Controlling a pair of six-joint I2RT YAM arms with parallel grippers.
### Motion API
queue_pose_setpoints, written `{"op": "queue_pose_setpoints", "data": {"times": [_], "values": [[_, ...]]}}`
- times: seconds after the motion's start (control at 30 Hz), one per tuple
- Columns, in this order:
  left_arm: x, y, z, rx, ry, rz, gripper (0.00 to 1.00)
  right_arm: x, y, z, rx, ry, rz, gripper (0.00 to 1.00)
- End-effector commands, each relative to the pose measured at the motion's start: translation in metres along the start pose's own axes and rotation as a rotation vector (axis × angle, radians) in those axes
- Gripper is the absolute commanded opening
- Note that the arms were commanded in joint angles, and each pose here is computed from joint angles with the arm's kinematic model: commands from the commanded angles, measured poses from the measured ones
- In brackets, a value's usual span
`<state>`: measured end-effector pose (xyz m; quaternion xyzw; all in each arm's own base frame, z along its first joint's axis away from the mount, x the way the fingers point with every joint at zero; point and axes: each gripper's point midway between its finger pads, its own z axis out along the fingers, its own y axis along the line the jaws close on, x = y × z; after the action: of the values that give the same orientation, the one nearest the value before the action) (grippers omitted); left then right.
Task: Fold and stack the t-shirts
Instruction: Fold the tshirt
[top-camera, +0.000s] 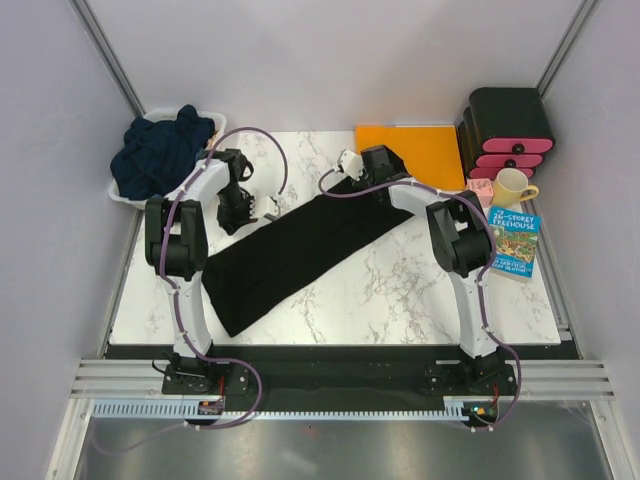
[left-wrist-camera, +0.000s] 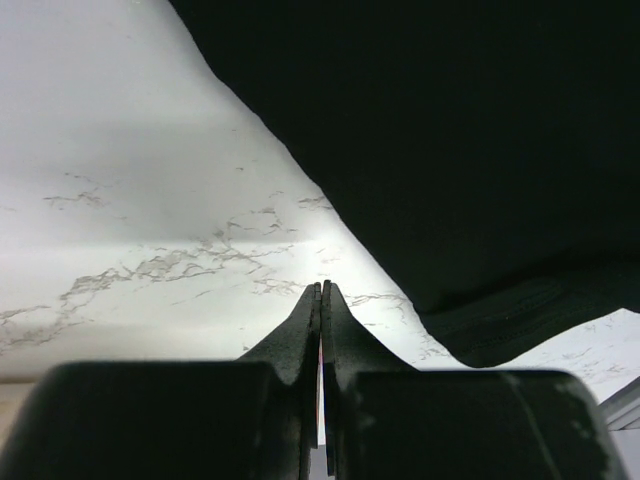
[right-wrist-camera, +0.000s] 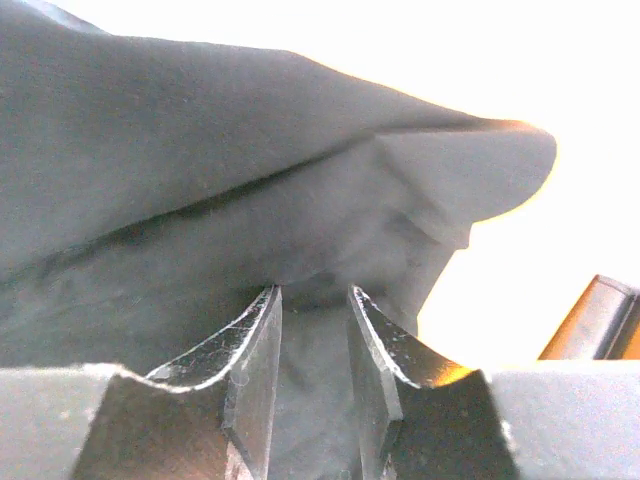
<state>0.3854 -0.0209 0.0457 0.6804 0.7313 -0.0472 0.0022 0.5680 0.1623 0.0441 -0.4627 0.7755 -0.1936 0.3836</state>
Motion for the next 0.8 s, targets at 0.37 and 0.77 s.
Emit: {"op": "queue_pose_setpoints", "data": {"times": [0.37,0.77], "values": [[0.003,-0.007,-0.018,-0.045,-0.035,-0.063,0.02,-0.049,-0.040,-0.123,-0.077,-0.154,0.048,0.45],[0.074,-0.013,-0.046,-0.231,-0.046,-0.467,0.02,-0.018,0.139,-0.208,-0.721,-0.314,-0.478,0.52]]}}
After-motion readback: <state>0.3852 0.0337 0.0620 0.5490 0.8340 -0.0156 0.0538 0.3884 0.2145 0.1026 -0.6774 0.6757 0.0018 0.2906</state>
